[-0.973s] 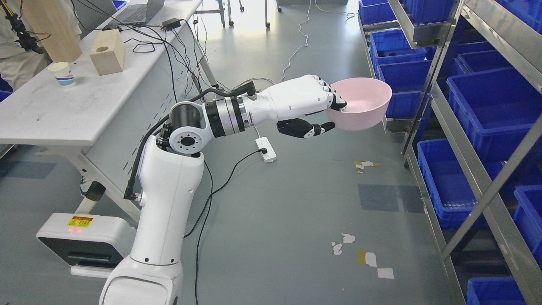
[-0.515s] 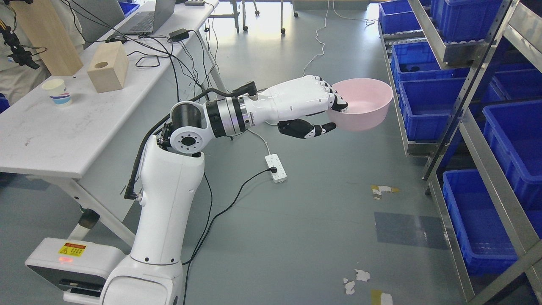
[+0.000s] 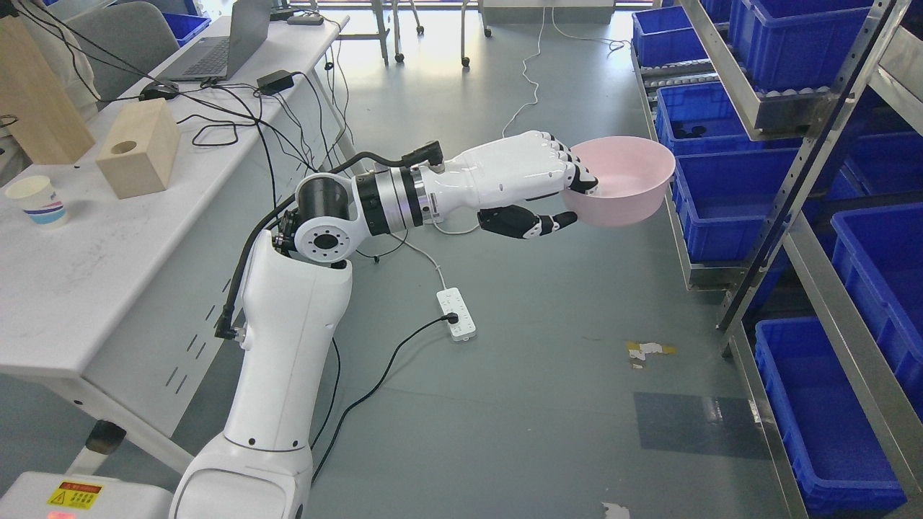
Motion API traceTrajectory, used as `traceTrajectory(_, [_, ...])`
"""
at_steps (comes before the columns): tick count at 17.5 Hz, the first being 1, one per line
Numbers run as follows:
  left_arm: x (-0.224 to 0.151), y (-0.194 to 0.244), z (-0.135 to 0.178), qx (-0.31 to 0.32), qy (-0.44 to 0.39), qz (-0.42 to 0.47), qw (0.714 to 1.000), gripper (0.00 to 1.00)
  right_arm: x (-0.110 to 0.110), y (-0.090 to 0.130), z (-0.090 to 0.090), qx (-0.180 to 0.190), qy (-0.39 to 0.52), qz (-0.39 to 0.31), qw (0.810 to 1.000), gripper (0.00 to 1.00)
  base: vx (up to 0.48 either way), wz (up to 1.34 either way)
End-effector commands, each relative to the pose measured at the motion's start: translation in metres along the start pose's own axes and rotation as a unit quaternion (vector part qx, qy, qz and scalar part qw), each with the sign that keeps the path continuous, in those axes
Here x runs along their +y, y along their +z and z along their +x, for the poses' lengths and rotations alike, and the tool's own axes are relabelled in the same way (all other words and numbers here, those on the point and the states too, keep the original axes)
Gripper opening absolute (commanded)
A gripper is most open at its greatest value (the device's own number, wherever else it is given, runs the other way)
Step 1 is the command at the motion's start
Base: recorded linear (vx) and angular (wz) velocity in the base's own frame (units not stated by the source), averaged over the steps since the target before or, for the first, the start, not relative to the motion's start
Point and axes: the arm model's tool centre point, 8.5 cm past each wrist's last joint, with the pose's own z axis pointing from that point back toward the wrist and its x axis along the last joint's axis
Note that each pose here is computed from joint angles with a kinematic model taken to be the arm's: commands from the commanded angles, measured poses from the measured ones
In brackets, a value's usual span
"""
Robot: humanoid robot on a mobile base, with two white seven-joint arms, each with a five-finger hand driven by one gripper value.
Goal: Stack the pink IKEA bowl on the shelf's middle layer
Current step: 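Hold the bowl in the left hand while the robot turns and drives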
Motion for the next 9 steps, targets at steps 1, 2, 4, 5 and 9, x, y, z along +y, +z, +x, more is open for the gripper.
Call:
traceTrajectory(1, [-0.007, -0.002, 0.000, -0.001, 0.002, -0.017, 1.000, 0.04, -0.011, 0.000, 0.002, -0.006, 0.001, -0.009, 1.000, 1.00, 0.157, -0.19])
traceTrajectory(2, [-0.007, -0.002, 0.001, -0.002, 0.001, -0.016, 1.000, 0.04, -0.011, 0.000, 0.003, -0.007, 0.001, -0.009, 1.000, 1.00, 0.157, -0.19])
traceTrajectory(4, [-0.006, -0.002, 0.001, -0.002, 0.000, -0.016, 1.000, 0.04, -0.011, 0.000, 0.003, -0.007, 0.001, -0.009, 1.000, 1.00, 0.141, -0.24])
traceTrajectory(5, [-0.006, -0.002, 0.001, -0.002, 0.000, -0.016, 1.000, 0.04, -0.011, 0.000, 0.003, -0.007, 0.001, -0.009, 1.000, 1.00, 0.122, -0.27])
traceTrajectory(9, [0.008, -0.005, 0.000, -0.003, -0.015, -0.014, 1.000, 0.04, -0.011, 0.000, 0.003, -0.007, 0.001, -0.009, 1.000, 1.00, 0.096, -0.35])
